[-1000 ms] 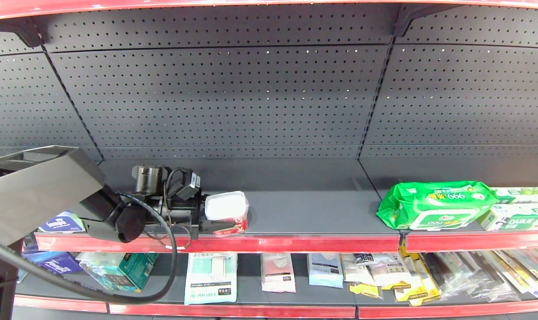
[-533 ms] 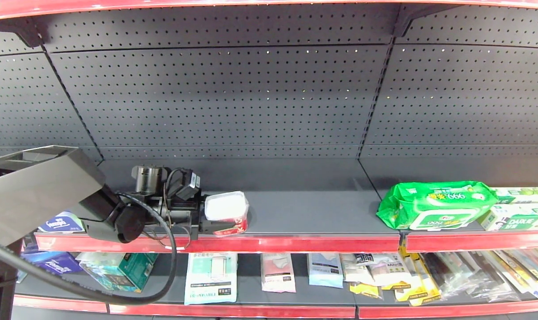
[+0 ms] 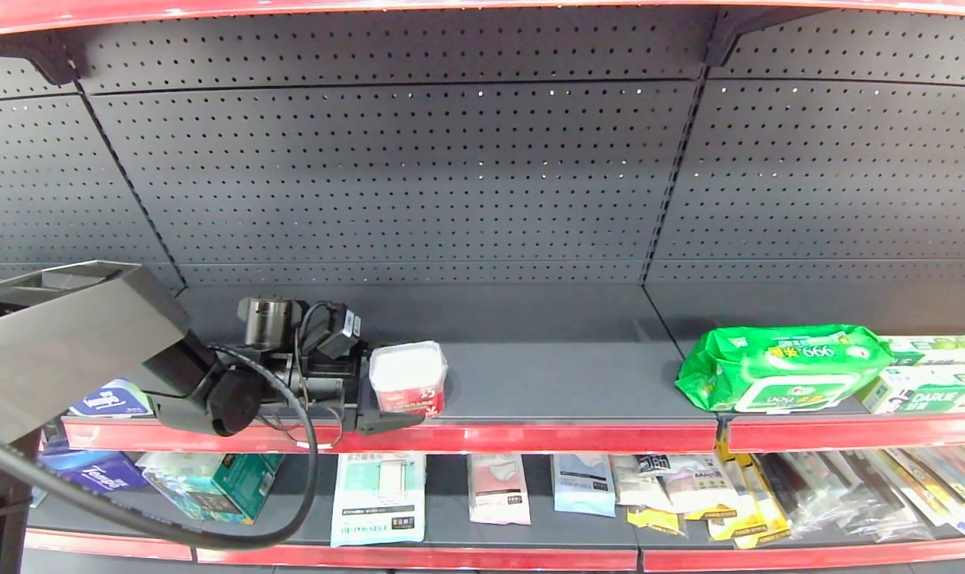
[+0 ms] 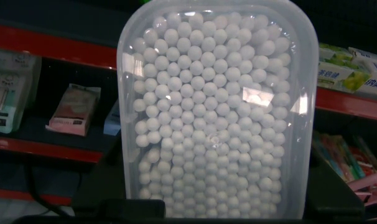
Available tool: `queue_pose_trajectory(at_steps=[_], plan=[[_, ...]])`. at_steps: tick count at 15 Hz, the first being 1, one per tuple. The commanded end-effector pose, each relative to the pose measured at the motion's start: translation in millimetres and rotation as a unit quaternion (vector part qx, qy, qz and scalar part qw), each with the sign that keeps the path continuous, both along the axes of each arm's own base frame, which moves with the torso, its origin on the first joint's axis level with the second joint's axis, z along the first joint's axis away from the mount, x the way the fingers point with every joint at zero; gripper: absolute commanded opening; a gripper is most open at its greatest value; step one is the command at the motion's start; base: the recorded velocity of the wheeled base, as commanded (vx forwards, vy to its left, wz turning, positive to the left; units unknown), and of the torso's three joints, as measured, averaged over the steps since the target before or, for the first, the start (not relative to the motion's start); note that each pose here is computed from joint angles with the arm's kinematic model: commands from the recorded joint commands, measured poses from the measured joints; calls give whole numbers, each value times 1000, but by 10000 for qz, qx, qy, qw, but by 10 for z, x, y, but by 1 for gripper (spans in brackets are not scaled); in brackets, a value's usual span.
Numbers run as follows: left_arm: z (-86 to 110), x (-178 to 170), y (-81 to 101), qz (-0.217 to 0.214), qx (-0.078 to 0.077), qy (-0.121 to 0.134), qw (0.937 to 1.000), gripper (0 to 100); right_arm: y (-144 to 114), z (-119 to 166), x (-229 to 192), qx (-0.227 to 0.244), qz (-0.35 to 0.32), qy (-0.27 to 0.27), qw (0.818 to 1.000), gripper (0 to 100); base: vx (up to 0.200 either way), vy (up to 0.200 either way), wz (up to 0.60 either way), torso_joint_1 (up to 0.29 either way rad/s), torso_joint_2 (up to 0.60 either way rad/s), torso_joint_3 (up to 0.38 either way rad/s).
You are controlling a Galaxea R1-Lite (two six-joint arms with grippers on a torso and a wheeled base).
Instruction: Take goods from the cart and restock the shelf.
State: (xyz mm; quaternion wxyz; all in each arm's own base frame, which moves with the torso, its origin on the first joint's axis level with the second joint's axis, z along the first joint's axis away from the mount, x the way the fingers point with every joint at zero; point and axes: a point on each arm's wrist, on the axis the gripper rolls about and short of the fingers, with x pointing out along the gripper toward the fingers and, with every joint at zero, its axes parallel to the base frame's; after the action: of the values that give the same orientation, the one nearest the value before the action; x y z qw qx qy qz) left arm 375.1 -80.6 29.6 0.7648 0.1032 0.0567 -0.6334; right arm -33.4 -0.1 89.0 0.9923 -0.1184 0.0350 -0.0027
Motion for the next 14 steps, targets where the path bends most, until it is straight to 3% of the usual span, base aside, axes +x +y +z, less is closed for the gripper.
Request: queue_pose_trajectory(at_steps=[1,14], plan=[[68,-6,1,19,-28,-35,10000,100,-1,0,-1,-3,7,0,10000,0,0,0,0,0,0,0],[39,-112,411,550,40,74,9984,100,0,1,0,-3,-1,-7,10000,0,0,0,0,0,0,0]])
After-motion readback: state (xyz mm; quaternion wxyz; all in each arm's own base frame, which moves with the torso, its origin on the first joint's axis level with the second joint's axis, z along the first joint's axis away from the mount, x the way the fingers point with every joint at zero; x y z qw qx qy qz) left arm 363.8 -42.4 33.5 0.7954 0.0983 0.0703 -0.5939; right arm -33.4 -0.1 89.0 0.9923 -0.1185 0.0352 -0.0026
